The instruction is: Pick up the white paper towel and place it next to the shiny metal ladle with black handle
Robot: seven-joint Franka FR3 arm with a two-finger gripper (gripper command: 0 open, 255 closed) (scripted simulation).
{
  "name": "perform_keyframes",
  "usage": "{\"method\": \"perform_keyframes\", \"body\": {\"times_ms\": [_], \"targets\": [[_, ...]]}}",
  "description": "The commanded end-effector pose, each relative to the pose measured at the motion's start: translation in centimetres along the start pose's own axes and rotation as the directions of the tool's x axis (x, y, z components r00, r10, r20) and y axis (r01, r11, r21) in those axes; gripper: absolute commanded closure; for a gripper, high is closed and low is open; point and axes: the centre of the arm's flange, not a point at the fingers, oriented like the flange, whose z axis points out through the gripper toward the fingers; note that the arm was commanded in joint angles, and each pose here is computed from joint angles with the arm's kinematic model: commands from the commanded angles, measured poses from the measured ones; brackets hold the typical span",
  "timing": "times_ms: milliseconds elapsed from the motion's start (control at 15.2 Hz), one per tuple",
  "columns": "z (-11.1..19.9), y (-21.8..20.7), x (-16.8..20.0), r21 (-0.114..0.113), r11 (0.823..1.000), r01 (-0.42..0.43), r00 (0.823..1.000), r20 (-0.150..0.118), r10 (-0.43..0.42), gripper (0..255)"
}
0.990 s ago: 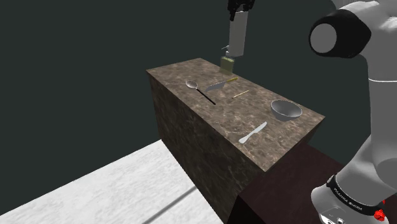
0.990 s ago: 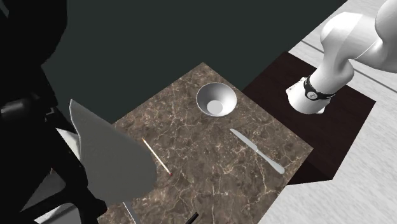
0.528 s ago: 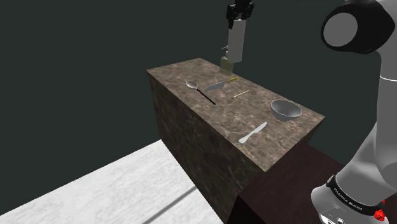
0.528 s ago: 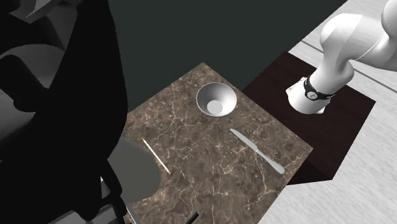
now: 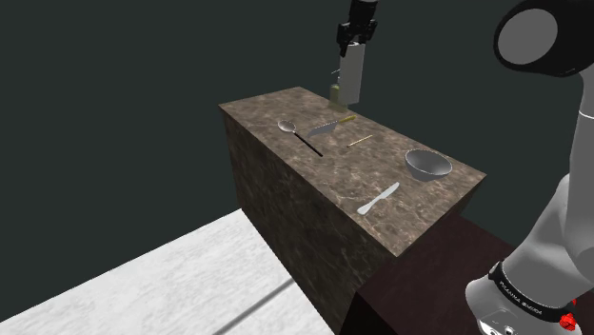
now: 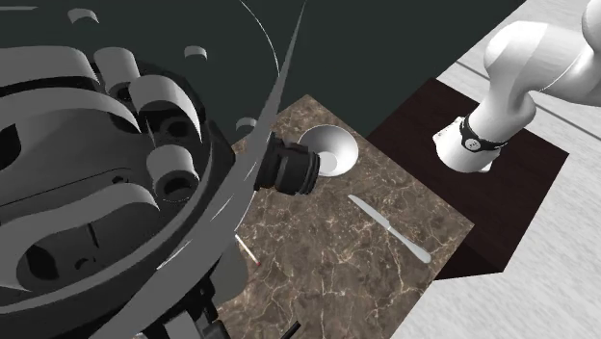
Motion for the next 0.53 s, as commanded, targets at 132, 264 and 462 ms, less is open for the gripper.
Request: {"method": "perform_keyframes", "body": {"times_ms": [132, 264, 462], "targets": [[2.1, -0.2, -0.7, 0.0, 1.0, 0.0, 1.0, 0.0, 0.0, 255], [3.1, -0.3, -1.0, 0.0, 1.0, 0.0, 1.0, 0.0, 0.0, 255], [4.6, -0.4, -1.4, 0.0, 1.0, 0.0, 1.0, 0.0, 0.0, 255]]}}
